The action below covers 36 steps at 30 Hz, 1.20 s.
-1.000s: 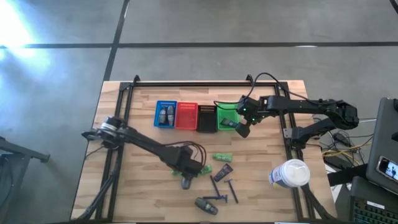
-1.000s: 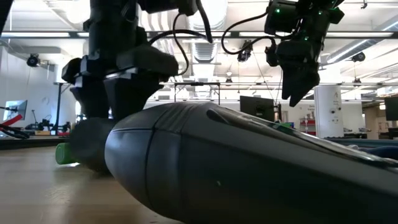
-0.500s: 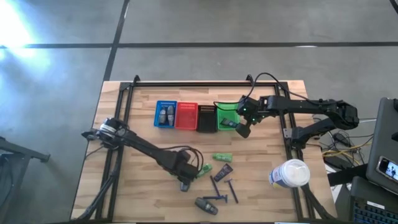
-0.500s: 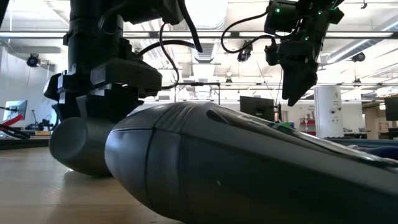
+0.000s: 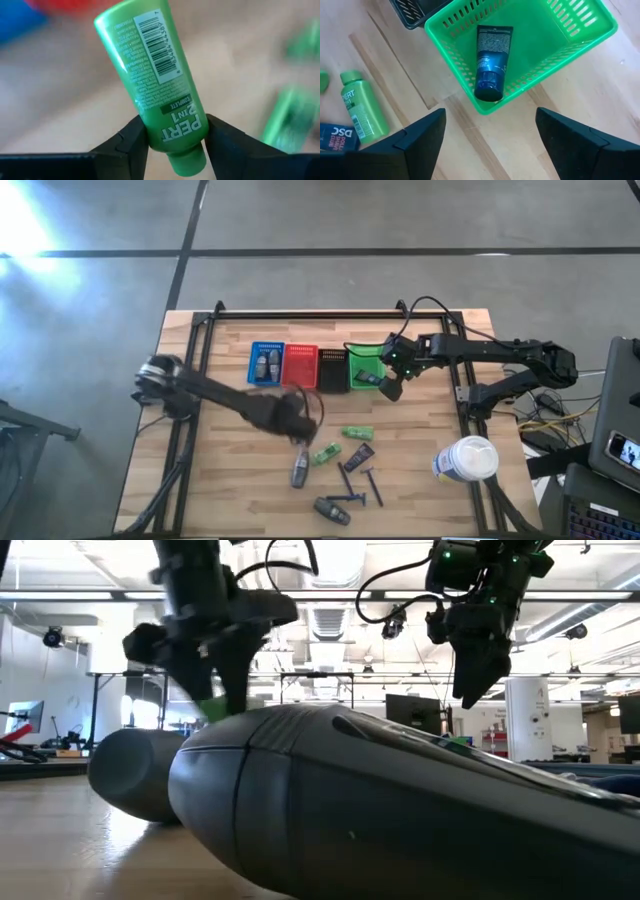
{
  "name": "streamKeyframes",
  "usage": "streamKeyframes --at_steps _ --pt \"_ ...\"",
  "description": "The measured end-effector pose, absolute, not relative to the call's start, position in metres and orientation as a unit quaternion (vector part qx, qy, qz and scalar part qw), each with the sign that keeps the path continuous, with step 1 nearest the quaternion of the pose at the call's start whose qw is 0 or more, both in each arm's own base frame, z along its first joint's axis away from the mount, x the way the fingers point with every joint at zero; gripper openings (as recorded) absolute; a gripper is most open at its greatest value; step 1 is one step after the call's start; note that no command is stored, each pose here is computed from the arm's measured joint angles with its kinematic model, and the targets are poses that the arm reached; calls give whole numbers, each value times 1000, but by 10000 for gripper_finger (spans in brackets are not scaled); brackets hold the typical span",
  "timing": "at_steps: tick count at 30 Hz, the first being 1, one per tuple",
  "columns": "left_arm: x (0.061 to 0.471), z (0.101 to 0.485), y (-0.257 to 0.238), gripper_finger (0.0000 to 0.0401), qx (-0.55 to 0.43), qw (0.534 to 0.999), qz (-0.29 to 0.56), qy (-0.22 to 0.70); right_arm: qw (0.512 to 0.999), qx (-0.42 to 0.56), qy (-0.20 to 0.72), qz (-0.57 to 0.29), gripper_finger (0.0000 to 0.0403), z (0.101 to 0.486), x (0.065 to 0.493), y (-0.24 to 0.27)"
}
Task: Pick & Place Travel size toiletries
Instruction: Put the left shampoo bottle into the red basket, then put the right shampoo into the red basket
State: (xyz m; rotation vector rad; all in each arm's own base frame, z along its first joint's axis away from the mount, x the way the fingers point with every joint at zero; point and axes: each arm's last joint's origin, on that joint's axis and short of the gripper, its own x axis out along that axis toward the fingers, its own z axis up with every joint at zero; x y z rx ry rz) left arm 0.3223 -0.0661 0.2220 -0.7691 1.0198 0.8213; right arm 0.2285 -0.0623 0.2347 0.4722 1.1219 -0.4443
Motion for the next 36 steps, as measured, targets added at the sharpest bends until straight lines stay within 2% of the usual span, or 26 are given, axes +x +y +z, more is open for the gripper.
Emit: streamKeyframes --at_steps 3,6,14,21,28,31,36 --pt "317 241 -28 170 -363 731 430 386 796 228 520 -212 303 235 229 -62" --pt "314 246 9 170 -370 733 453 346 794 233 518 -215 310 235 229 -62" --pt "317 223 80 179 -385 735 417 371 802 211 526 -189 339 235 231 -55" --pt "316 216 88 231 -389 732 405 385 824 156 534 -109 356 234 239 -26" --pt "317 217 84 271 -390 740 375 400 850 125 510 -35 345 233 252 9" --pt "315 230 71 276 -368 766 342 402 862 113 495 -8 336 230 260 25" --pt "305 261 34 275 -273 836 244 409 849 85 522 17 329 205 273 55"
